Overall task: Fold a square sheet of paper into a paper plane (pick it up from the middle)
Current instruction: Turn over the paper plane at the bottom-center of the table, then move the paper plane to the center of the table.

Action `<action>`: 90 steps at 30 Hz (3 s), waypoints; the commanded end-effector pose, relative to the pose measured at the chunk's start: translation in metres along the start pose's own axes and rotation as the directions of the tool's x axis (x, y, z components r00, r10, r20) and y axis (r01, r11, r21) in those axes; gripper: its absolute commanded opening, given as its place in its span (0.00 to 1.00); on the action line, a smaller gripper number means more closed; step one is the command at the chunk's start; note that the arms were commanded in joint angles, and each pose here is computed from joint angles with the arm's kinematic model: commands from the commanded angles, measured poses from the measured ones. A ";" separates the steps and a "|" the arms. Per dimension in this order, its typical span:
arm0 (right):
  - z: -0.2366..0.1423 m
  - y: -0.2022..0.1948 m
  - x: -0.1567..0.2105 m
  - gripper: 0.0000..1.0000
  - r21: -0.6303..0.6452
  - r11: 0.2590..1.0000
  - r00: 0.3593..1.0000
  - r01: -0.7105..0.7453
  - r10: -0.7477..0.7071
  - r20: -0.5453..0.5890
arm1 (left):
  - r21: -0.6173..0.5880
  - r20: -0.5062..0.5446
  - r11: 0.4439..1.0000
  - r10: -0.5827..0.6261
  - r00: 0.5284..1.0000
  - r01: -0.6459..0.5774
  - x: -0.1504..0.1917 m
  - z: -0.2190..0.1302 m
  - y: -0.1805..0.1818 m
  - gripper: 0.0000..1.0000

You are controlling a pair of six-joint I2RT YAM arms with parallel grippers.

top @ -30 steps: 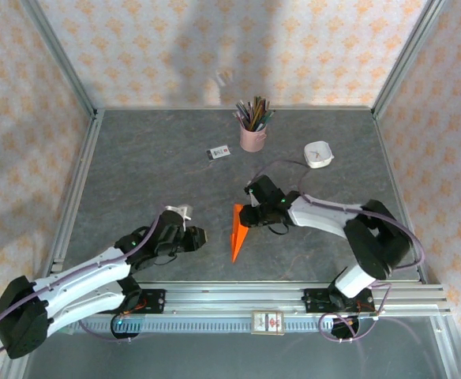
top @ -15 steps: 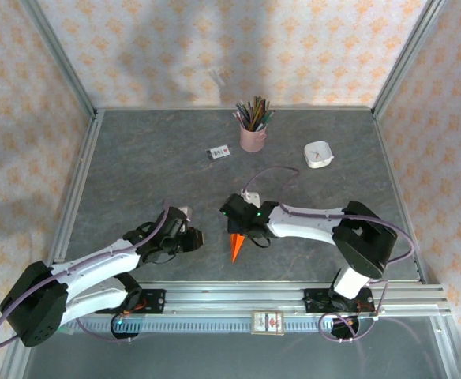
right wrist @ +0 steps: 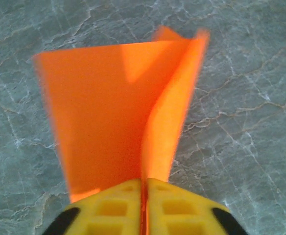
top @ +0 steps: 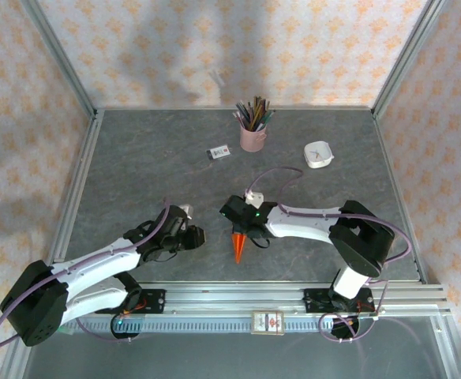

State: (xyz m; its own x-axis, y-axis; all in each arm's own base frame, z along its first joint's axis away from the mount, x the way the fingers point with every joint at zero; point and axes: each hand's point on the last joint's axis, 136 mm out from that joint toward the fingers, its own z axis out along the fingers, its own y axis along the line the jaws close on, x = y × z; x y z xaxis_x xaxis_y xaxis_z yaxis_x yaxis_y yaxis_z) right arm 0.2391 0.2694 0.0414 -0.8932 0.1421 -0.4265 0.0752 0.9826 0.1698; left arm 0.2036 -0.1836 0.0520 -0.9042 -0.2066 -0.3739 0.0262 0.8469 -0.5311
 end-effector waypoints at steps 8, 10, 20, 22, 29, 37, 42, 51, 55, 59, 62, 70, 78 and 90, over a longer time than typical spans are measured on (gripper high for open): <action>-0.045 0.085 -0.035 0.00 -0.398 0.916 0.994 -0.049 0.083 0.067 | -0.029 0.188 0.998 -0.041 0.981 0.047 -0.060 -0.021 -0.003 0.33; -0.067 0.116 -0.047 0.00 -0.533 0.844 0.991 -0.063 0.116 0.067 | -0.033 0.231 0.996 -0.076 0.970 0.085 -0.076 -0.030 0.002 0.35; -0.056 0.093 -0.049 0.00 -0.651 0.750 0.976 -0.119 0.210 0.064 | 0.081 0.292 0.984 -0.175 0.940 0.158 -0.097 -0.047 -0.011 0.47; -0.047 0.084 -0.045 0.00 -0.637 0.762 0.975 -0.116 0.210 0.074 | 0.075 0.276 0.984 -0.173 0.945 0.159 -0.097 -0.045 -0.012 0.47; -0.024 0.057 -0.028 0.00 -0.615 0.774 0.971 -0.150 0.232 0.055 | 0.132 0.233 0.983 -0.156 0.960 0.127 -0.085 -0.036 -0.037 0.48; -0.005 0.038 -0.011 0.00 -0.585 0.790 0.969 -0.182 0.245 0.030 | 0.153 0.111 0.984 -0.112 0.987 0.095 -0.060 -0.003 -0.067 0.45; 0.001 0.032 -0.005 0.00 -0.570 0.799 0.968 -0.191 0.248 0.024 | 0.120 0.096 0.989 -0.097 0.991 0.085 -0.058 0.006 -0.064 0.46; 0.011 0.024 0.002 0.00 -0.546 0.814 0.969 -0.199 0.246 0.015 | 0.137 0.061 0.987 -0.089 0.994 0.080 -0.052 0.012 -0.070 0.43; 0.012 0.024 0.003 0.00 -0.546 0.813 0.969 -0.201 0.248 0.013 | 0.151 0.054 0.986 -0.077 0.996 0.068 -0.051 0.017 -0.077 0.41; 0.013 0.021 0.003 0.00 -0.541 0.815 0.967 -0.205 0.254 0.017 | 0.128 0.042 0.990 -0.059 0.997 0.053 -0.049 0.023 -0.076 0.38; 0.013 0.021 0.004 0.00 -0.543 0.813 0.966 -0.209 0.257 0.013 | 0.114 0.020 0.992 -0.050 0.999 0.047 -0.046 0.031 -0.074 0.37; 0.015 0.023 0.005 0.00 -0.548 0.809 0.966 -0.215 0.260 0.004 | 0.096 -0.001 0.995 -0.028 1.000 0.028 -0.047 0.047 -0.080 0.38; 0.015 0.024 0.003 0.03 -0.554 0.803 0.963 -0.220 0.268 0.005 | -0.078 -0.006 0.997 -0.002 1.000 0.002 -0.050 0.070 -0.059 0.24; -0.006 0.008 -0.011 0.22 -0.566 0.803 0.961 -0.186 0.268 0.064 | -0.269 0.073 0.961 0.087 0.993 -0.064 -0.090 0.078 -0.048 0.03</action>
State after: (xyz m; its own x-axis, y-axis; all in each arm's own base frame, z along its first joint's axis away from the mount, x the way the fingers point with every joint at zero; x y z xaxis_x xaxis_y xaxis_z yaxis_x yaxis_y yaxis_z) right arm 0.2434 0.2879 0.0423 -0.8357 0.3954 -0.3812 -0.0079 0.6854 0.7281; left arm 0.2995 -0.2576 0.0414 -0.8939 -0.2012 -0.4006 -0.0321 0.9201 -0.3904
